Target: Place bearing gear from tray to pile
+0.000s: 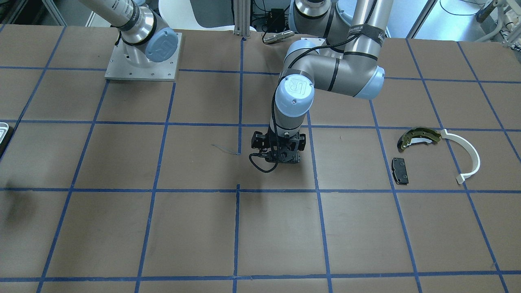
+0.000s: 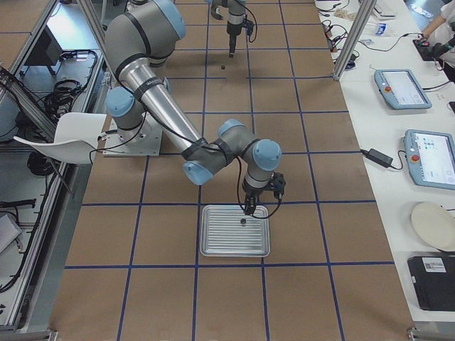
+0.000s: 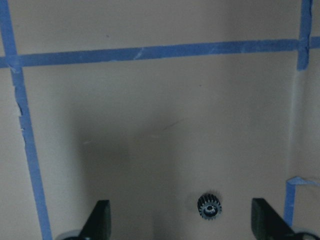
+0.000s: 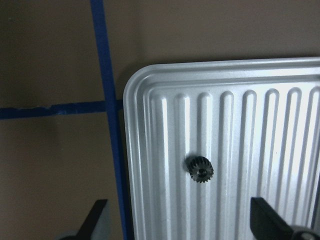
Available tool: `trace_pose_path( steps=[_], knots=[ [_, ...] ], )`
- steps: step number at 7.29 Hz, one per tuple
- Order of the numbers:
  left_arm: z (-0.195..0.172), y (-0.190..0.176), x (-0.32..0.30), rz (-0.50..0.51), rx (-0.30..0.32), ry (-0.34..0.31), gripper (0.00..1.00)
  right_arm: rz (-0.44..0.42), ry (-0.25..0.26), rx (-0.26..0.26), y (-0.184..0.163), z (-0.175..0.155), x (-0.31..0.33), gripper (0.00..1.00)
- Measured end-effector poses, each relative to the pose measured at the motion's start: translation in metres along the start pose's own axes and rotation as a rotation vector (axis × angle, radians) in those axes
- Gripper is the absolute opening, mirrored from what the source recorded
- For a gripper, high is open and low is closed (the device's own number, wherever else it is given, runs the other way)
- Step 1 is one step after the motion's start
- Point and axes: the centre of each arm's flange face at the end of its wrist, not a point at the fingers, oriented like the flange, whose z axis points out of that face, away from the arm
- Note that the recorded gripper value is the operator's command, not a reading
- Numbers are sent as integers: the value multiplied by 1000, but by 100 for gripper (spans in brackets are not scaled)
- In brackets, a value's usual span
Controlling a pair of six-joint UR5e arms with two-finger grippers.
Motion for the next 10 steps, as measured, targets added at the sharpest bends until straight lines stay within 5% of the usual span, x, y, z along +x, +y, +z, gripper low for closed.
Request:
trace_pose_path(
  steps=[3, 6, 9, 10],
  knots=[
    [28, 6, 22, -17, -13, -8, 78, -27, 10, 5, 0, 37, 12, 84],
    [33, 15, 23, -16, -27, -21, 64, -99, 31, 12, -2, 51, 16, 59],
    [36, 22, 21, -12, -44, -28, 55, -104, 28, 5, 1, 51, 17, 55],
    [36, 22, 21, -11, -44, -28, 39, -104, 25, 3, 3, 52, 18, 55]
  ],
)
